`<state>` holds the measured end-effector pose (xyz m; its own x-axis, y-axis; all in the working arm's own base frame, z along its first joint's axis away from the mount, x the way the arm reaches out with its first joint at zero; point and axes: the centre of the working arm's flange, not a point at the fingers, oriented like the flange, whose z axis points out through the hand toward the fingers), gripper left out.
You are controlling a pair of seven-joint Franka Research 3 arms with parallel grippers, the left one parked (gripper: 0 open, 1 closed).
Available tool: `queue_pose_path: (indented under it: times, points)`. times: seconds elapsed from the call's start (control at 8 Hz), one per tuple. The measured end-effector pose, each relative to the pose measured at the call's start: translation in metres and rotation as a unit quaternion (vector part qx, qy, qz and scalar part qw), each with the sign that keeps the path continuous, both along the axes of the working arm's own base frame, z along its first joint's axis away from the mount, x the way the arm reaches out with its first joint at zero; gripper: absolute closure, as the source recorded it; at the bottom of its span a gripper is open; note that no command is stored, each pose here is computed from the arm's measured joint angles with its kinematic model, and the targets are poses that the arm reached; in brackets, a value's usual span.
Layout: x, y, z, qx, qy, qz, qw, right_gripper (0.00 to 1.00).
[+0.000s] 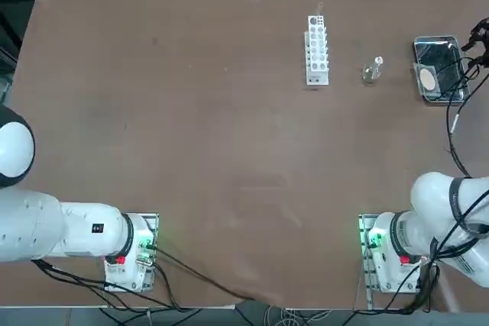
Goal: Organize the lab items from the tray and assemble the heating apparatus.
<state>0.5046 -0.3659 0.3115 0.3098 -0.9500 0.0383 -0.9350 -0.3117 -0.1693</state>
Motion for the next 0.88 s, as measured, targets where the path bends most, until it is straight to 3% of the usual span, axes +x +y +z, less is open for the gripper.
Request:
queue_pose_path:
  times: [0.88]
  points:
    - [-0.003, 0.003, -0.015, -0.001, -0.004, -0.001, 1.0, 0.52]
